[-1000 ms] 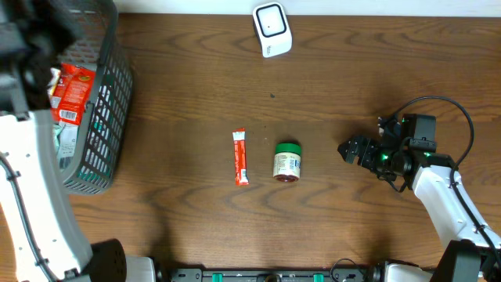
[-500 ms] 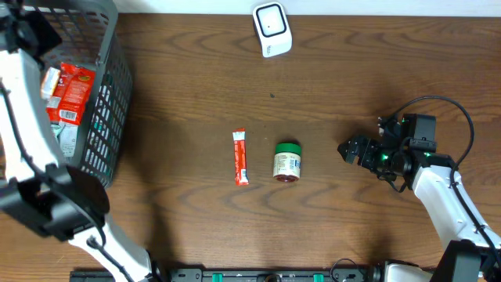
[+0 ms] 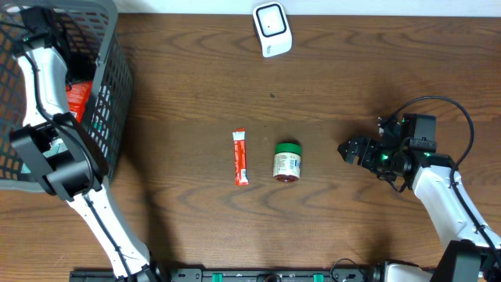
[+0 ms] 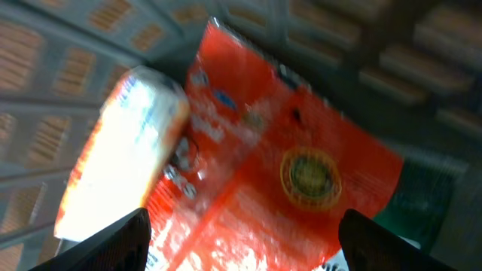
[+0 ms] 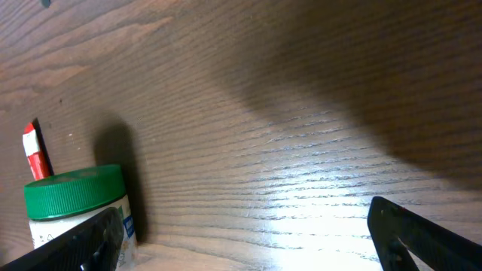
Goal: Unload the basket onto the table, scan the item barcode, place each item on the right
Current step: 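Move the left gripper into the basket and grasp the red snack packet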
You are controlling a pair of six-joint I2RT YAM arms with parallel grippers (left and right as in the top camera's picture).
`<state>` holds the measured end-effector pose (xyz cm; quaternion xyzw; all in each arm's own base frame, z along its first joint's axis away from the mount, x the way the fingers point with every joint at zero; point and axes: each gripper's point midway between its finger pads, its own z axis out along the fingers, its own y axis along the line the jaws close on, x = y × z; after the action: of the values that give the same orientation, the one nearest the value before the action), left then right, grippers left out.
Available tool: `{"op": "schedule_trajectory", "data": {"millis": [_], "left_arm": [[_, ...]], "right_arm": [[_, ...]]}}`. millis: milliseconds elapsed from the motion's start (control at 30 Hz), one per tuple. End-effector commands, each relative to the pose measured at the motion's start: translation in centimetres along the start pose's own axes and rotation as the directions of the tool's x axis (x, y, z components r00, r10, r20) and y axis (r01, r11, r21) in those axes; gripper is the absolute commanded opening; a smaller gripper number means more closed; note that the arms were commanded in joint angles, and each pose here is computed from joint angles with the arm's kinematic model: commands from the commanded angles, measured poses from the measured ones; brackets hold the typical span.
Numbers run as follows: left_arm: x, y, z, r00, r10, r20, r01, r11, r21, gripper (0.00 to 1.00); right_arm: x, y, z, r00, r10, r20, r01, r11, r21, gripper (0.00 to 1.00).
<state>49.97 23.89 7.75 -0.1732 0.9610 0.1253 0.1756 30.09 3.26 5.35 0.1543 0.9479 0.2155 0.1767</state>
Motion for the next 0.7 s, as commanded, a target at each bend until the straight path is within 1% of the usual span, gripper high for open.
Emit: {"op": "schedule_trajectory", "data": {"millis": [0, 267, 367, 400, 433, 500, 600, 667], "left_arm": [[0.4, -0.1, 0.7, 0.997, 0.078, -0.018, -0.078, 0.997, -0.003, 0.80], [3.1, -0.7, 3.2, 0.991, 0.091, -0.101, -0.091, 0.996, 0.010, 0.80], [4.4, -0.9, 4.0, 0.986, 0.097, -0.136, -0.096, 0.995, 0.016, 0.75], [4.6, -0.9, 4.2, 0.985, 0.097, -0.143, -0.095, 0.995, 0.016, 0.72], [4.8, -0.8, 4.2, 0.984, 0.097, -0.150, -0.095, 0.995, 0.017, 0.64], [5.0, -0.7, 4.2, 0.983, 0.096, -0.154, -0.094, 0.995, 0.017, 0.58], [5.0, -0.6, 4.2, 0.984, 0.088, -0.154, -0.086, 0.996, 0.015, 0.58], [4.7, -0.5, 3.9, 0.986, 0.085, -0.146, -0.084, 0.996, 0.013, 0.60]], "right_arm": [[-0.7, 0.3, -0.6, 1.000, 0.010, 0.025, -0.010, 1.000, -0.009, 0.99], [-0.7, 0.3, -0.6, 1.000, 0.010, 0.025, -0.010, 1.000, -0.009, 0.99], [-0.7, 0.3, -0.6, 1.000, 0.010, 0.025, -0.010, 1.000, -0.009, 0.99], [-0.7, 0.3, -0.6, 1.000, 0.010, 0.025, -0.010, 1.000, -0.009, 0.99], [-0.7, 0.3, -0.6, 1.000, 0.010, 0.025, -0.010, 1.000, -0.009, 0.99], [-0.7, 0.3, -0.6, 1.000, 0.010, 0.025, -0.010, 1.000, -0.009, 0.99], [-0.7, 0.3, -0.6, 1.000, 0.010, 0.025, -0.010, 1.000, -0.009, 0.99], [-0.7, 0.3, -0.6, 1.000, 0.010, 0.025, -0.010, 1.000, -0.009, 0.99]]}}
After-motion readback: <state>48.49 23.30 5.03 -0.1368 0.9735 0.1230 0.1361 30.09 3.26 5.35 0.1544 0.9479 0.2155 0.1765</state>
